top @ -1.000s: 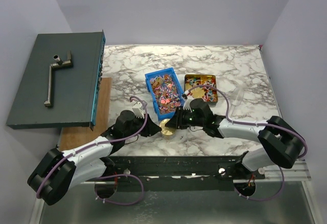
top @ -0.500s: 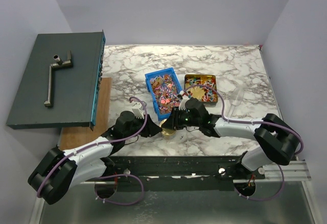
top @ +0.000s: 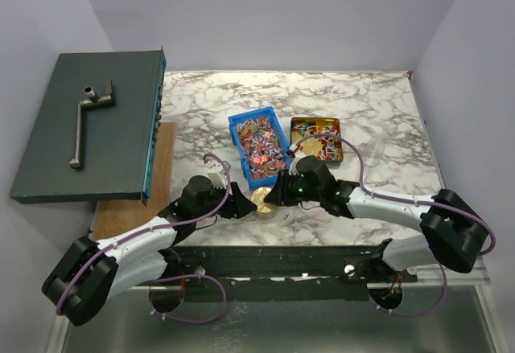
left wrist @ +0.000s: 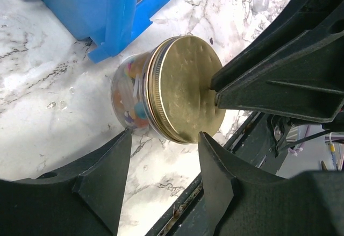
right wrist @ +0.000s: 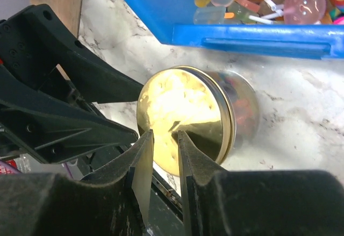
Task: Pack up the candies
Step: Screw the bottle lid onto the packing bottle.
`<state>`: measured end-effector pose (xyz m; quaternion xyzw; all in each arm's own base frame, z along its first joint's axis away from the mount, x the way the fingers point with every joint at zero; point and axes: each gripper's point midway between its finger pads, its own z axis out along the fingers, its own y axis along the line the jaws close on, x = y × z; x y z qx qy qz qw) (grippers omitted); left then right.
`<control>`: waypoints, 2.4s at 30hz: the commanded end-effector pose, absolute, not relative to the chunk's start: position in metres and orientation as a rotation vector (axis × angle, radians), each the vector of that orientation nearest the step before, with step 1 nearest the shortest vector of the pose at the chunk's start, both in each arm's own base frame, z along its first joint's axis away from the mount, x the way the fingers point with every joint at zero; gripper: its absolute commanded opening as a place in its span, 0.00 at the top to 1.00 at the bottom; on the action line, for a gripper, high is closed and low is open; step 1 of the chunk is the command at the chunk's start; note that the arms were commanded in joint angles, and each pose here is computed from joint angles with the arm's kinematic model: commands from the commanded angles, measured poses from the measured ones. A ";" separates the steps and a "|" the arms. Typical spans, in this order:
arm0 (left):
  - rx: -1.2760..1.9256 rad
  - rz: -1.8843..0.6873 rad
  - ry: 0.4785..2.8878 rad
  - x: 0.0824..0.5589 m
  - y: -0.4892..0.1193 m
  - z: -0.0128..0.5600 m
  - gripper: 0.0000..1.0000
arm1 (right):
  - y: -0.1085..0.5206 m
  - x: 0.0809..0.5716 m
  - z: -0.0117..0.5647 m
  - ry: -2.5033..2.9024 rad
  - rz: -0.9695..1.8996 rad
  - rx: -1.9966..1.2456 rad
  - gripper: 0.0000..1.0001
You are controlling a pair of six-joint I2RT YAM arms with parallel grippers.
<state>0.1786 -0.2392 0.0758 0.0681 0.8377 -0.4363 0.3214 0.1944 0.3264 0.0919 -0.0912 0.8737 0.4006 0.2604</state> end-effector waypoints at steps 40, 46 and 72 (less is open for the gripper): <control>0.212 -1.200 2.171 0.163 -0.236 0.079 0.29 | 0.305 0.197 0.102 2.385 0.896 -0.340 0.70; 0.258 -1.219 2.119 0.154 -0.237 0.088 0.17 | 0.301 0.196 0.119 2.344 0.905 -0.345 0.63; 0.375 -0.767 1.996 0.162 -0.246 0.093 0.01 | 0.278 0.200 0.140 2.304 0.783 -0.363 0.50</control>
